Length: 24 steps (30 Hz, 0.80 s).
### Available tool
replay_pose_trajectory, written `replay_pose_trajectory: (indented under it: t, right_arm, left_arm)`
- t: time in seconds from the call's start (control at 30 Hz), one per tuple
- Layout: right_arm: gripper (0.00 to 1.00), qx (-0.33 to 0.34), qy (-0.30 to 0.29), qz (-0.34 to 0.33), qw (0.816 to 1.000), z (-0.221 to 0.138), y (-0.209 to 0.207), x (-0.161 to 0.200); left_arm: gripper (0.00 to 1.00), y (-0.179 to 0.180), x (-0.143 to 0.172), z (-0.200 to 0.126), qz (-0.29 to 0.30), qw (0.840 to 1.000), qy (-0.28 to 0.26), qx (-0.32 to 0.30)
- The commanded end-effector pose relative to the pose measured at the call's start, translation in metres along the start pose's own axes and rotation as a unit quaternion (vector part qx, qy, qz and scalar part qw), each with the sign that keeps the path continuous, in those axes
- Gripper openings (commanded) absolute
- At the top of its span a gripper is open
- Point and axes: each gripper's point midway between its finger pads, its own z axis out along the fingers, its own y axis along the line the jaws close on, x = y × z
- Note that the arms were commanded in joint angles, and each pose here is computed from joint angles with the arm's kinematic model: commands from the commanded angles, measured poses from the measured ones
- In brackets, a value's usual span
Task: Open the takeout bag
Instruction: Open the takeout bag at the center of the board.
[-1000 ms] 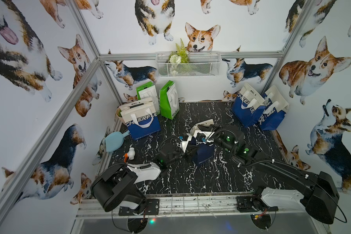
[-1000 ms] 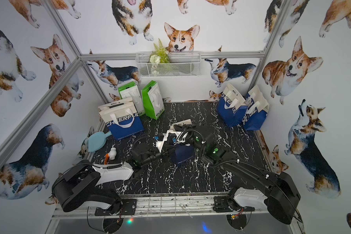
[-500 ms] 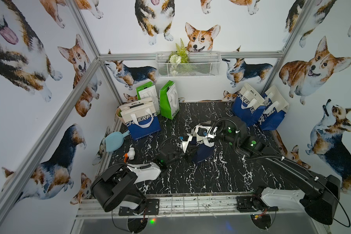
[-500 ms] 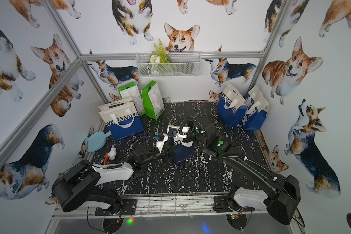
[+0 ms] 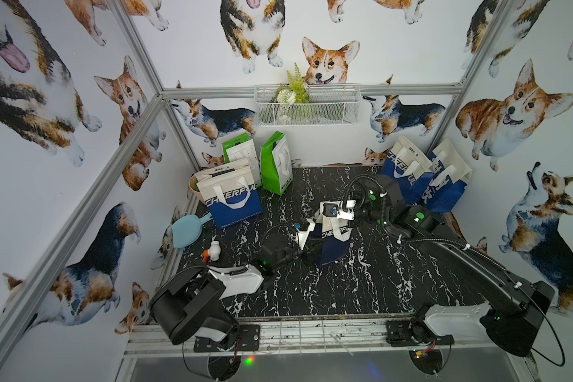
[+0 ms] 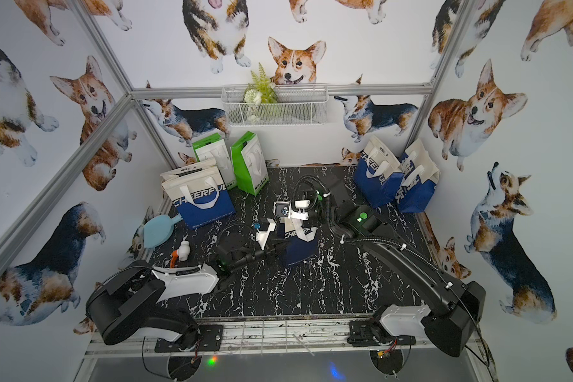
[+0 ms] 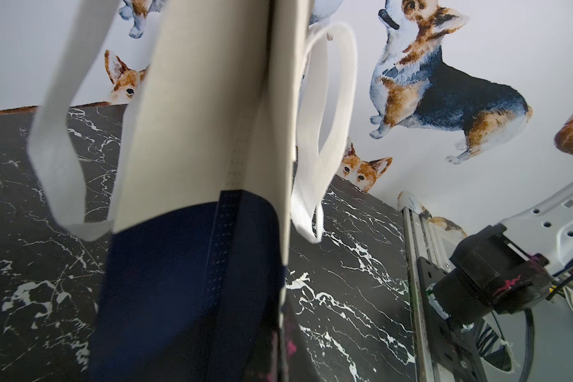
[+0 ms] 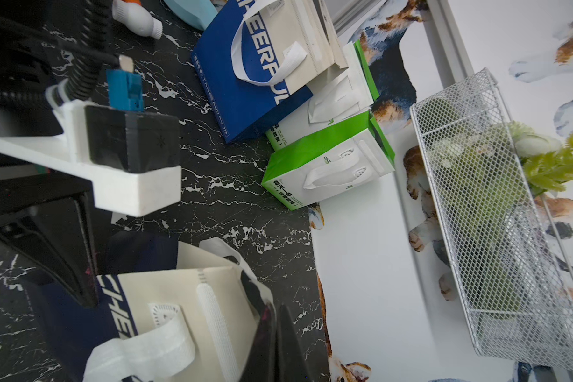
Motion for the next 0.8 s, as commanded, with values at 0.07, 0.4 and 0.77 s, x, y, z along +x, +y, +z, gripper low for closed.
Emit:
replay_pose_trajectory:
  t: [0.07, 0.4, 0.77]
  right_arm:
    - [0.0, -0.034, 0.002, -0.026, 0.999, -0.008, 0.001, -0.007]
    - [0.0, -0.071, 0.027, -0.032, 0.997, -0.011, 0.002, -0.005]
    - [0.0, -0.09, 0.046, -0.041, 0.994, -0.011, -0.002, -0.004]
  left_arm:
    - [0.0, -0.008, -0.006, 0.002, 0.017, 1.0, -0.006, 0.019]
    - [0.0, -0.006, -0.004, 0.003, 0.018, 1.0, 0.002, 0.015]
    - [0.0, -0.005, 0.004, 0.004, 0.024, 0.999, 0.027, 0.013]
